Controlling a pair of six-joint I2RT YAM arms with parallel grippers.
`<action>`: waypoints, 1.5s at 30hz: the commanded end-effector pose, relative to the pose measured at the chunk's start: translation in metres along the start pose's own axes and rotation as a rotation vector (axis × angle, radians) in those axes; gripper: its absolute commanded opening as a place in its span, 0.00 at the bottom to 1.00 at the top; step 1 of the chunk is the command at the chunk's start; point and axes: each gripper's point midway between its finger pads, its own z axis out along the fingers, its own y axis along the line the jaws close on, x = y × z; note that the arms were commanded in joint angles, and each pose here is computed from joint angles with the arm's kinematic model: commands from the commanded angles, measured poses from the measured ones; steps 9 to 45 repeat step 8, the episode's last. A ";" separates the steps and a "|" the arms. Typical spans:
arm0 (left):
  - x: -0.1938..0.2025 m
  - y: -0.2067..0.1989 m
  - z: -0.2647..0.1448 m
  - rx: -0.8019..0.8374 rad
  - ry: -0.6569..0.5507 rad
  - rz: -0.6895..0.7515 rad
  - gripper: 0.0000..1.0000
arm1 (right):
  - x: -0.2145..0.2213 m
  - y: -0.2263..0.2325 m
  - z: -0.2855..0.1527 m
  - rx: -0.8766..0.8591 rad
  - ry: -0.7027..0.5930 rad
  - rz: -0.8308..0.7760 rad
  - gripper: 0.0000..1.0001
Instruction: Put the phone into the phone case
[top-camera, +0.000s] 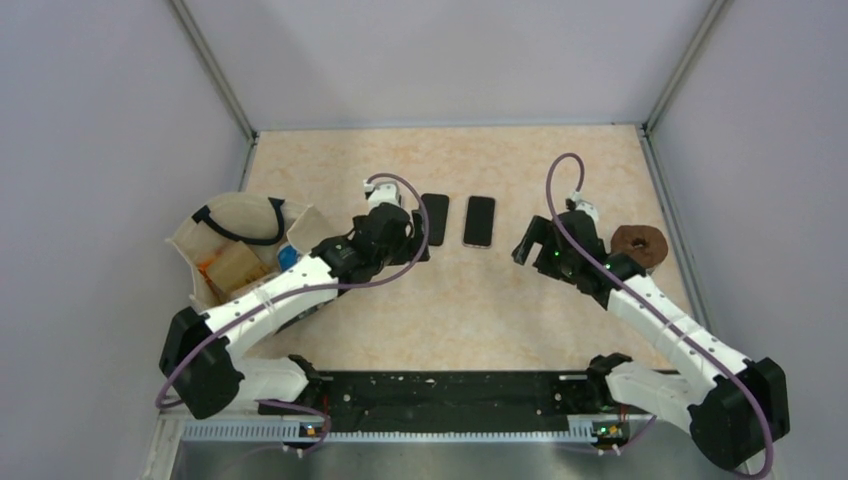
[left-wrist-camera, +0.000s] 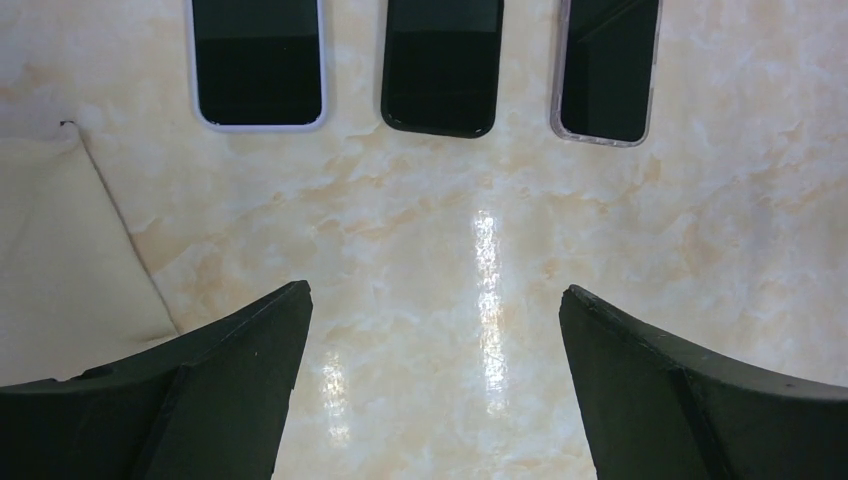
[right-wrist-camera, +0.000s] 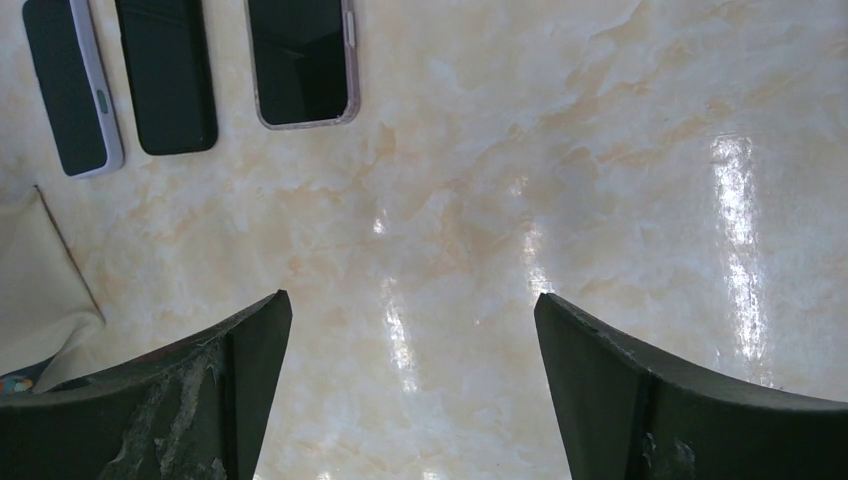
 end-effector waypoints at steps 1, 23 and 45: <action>-0.002 0.003 -0.004 -0.006 -0.015 -0.027 0.99 | -0.020 0.011 0.001 -0.020 -0.057 -0.014 0.92; -0.001 -0.005 -0.001 0.033 -0.007 -0.042 0.99 | -0.020 0.010 0.001 -0.017 -0.060 -0.014 0.92; -0.001 -0.005 -0.001 0.033 -0.007 -0.042 0.99 | -0.020 0.010 0.001 -0.017 -0.060 -0.014 0.92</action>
